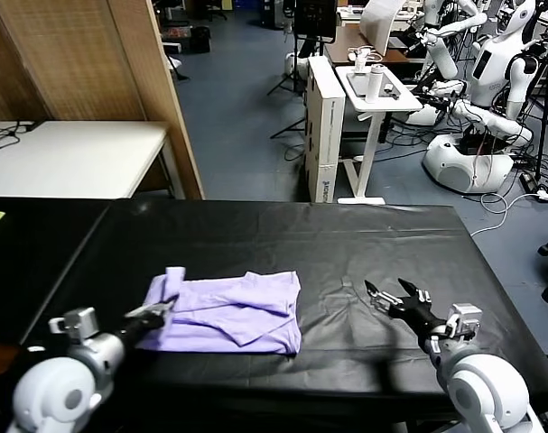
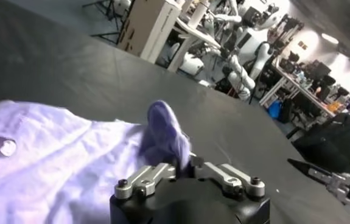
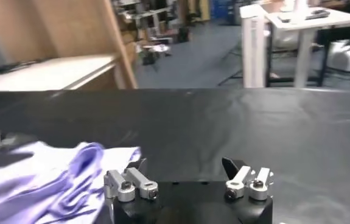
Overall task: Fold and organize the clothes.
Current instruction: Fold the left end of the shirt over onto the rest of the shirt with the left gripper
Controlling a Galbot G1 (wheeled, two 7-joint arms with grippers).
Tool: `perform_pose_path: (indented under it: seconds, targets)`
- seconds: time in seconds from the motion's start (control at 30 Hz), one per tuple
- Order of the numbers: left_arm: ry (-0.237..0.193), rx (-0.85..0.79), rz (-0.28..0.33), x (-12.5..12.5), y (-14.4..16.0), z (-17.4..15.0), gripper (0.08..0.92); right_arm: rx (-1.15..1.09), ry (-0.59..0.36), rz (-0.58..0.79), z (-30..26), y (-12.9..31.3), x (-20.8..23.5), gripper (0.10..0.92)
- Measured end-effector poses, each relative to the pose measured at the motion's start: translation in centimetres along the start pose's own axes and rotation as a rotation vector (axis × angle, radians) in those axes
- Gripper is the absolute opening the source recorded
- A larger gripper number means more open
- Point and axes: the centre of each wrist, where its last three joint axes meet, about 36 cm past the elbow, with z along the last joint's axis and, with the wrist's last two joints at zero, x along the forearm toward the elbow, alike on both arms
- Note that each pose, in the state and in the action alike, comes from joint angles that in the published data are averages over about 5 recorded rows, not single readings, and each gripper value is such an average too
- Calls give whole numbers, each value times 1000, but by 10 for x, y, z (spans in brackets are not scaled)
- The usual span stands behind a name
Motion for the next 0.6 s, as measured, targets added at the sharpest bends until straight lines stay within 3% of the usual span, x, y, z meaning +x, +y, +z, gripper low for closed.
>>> perform_pose_path:
  seconds: [0.6]
  targets:
    - [31, 26, 61, -36, -26, 22, 186, -1, 10, 0, 6, 2, -1, 907]
